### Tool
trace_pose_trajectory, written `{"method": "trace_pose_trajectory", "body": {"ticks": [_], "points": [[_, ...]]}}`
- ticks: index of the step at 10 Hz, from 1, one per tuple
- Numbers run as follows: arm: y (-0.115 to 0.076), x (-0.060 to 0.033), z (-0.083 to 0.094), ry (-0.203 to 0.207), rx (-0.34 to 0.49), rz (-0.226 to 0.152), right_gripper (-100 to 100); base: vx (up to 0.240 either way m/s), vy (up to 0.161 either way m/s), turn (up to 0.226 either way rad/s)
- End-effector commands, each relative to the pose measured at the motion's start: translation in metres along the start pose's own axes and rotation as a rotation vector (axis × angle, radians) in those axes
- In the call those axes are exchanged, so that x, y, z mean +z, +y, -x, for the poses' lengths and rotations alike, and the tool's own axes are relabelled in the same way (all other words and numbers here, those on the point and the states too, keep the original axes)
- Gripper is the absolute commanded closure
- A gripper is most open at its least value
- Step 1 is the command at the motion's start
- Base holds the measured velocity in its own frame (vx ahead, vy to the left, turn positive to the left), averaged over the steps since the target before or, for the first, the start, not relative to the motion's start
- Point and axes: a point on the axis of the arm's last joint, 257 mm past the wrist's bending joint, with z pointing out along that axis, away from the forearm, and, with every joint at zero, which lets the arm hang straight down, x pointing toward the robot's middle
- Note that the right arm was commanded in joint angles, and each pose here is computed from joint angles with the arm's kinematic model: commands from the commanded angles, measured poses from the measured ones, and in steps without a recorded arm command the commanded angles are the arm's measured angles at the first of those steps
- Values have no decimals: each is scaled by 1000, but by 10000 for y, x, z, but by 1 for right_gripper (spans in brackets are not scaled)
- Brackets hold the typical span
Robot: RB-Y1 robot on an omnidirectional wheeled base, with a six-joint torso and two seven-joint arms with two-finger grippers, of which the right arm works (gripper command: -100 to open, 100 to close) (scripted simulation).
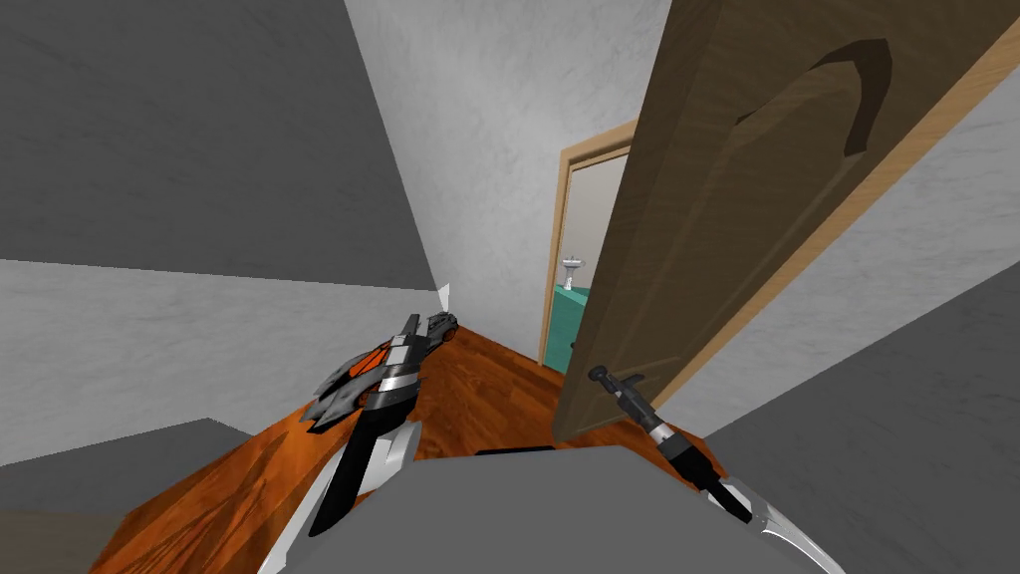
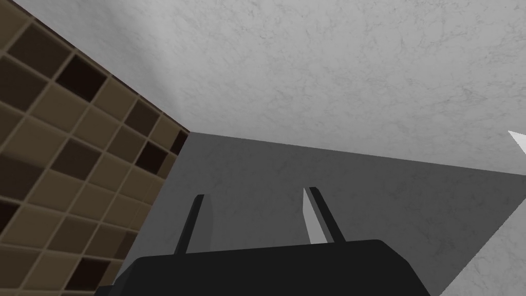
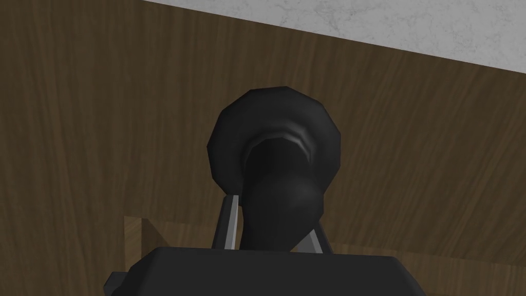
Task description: Pull the door open
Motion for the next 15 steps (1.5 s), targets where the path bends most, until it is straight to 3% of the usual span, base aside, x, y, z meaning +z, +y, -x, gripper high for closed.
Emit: {"method": "trace_pose_trajectory", "body": {"ticks": [1, 15], "points": [[4, -37, 23, 0, -5, 0, 100, -183, -118, 175], [-12, -239, 38, 8, -4, -2, 100, -193, -88, 157]]}}
